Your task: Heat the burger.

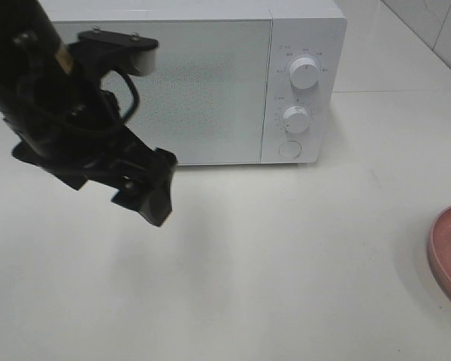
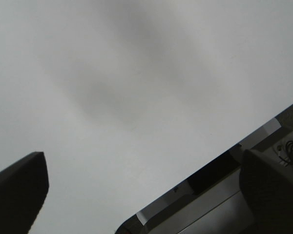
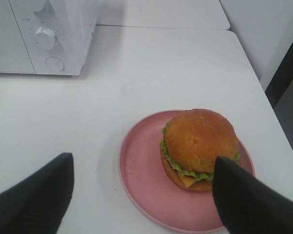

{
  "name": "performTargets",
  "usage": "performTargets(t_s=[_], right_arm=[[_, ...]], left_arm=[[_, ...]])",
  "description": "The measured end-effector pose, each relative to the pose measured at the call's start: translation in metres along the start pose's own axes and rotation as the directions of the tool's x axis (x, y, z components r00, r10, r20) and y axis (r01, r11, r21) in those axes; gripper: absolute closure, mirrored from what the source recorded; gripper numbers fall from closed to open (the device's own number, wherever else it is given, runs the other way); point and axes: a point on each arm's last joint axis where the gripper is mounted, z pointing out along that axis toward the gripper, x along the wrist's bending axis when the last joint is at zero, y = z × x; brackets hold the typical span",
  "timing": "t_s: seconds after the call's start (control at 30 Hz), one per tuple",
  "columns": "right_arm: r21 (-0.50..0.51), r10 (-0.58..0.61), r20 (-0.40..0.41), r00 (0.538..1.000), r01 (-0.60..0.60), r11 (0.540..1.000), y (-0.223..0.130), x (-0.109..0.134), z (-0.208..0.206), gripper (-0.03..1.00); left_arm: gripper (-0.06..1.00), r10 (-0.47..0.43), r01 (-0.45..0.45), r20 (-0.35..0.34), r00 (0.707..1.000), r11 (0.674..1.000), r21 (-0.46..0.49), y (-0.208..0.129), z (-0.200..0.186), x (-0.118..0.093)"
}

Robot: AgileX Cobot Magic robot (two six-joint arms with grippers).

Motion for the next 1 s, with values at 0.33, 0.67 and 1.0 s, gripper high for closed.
performTargets(t_s=[0.33, 0.67, 1.0], right_arm=[[0.000, 0.000, 0.000, 1.000, 0.000, 1.000, 0.000, 0.000, 0.000, 0.21], [0.000, 0.000, 0.000, 1.000, 0.000, 1.000, 0.000, 0.000, 0.000, 0.21], [0.000, 0.000, 0.000, 1.000, 0.000, 1.000, 0.000, 0.000, 0.000, 0.21]], left_arm=[[-0.04, -0.264, 0.263, -0.063, 0.963, 0.965, -0.022, -0.021, -0.049, 0.085], [-0.04, -0.467, 0.464, -0.121, 0.876, 0.884, -0.052, -0.076, -0.075, 0.137], [-0.04, -0.525, 0.527, -0.150, 0.838, 0.849, -0.033, -0.153, -0.065, 0.120]])
